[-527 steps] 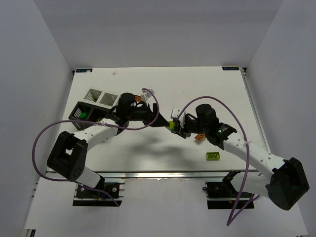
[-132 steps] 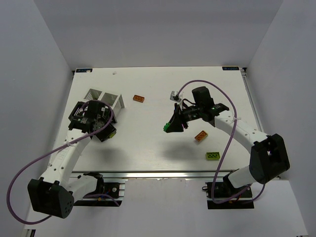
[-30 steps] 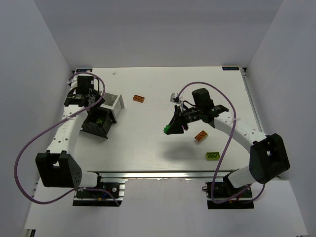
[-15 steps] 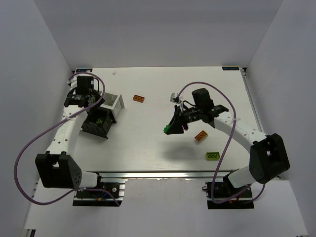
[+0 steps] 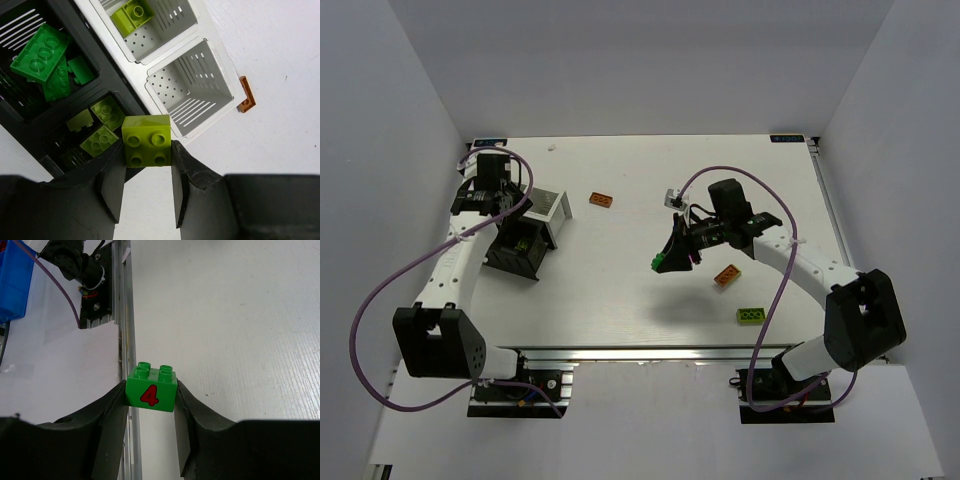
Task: Sort the legos into containers by color
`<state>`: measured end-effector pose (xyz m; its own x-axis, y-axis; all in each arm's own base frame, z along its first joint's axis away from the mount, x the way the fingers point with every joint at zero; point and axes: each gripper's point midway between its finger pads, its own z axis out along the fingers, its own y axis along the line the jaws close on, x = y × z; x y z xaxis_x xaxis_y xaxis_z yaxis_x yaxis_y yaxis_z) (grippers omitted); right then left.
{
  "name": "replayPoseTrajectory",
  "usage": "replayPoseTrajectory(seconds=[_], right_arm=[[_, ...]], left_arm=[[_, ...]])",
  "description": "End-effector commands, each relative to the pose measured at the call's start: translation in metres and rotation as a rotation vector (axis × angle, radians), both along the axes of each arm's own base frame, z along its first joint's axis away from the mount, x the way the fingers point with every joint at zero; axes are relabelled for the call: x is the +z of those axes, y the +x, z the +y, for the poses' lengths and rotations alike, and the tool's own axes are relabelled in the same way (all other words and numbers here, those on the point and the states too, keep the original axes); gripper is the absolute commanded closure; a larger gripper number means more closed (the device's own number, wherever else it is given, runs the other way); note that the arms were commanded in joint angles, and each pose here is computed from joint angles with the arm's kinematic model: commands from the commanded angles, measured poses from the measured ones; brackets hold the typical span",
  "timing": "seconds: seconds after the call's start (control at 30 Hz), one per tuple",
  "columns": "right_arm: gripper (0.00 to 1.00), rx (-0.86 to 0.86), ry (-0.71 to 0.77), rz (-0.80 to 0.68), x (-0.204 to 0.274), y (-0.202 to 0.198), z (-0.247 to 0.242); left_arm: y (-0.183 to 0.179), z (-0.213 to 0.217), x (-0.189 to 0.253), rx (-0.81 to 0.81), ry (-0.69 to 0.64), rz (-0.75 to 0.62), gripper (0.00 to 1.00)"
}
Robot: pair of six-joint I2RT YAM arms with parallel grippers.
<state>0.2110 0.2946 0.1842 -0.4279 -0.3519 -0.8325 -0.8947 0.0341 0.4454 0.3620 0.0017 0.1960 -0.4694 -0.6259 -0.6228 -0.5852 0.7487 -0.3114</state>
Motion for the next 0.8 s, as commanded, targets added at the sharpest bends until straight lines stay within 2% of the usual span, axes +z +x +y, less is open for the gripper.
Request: replayPoseTrajectory(seconds=[0.0,0.3,0.77], right_arm=[[1.00,0.023,0.025,-0.002,0.002,-0.001,0.002],[1.00,0.030,0.031,0.004,0.001,-0.003,0.001],[1.00,0.022,0.026,0.003,0.001,-0.001,0.002]], left_arm=[[0.014,0.002,0.017,0.022,-0.029,-0.042,1.00],[0.038,0.017,0.006,0.082,-0.093,-0.025,1.00],[0.038,0.024,0.008,0.105,-0.107,-0.018,1.00]])
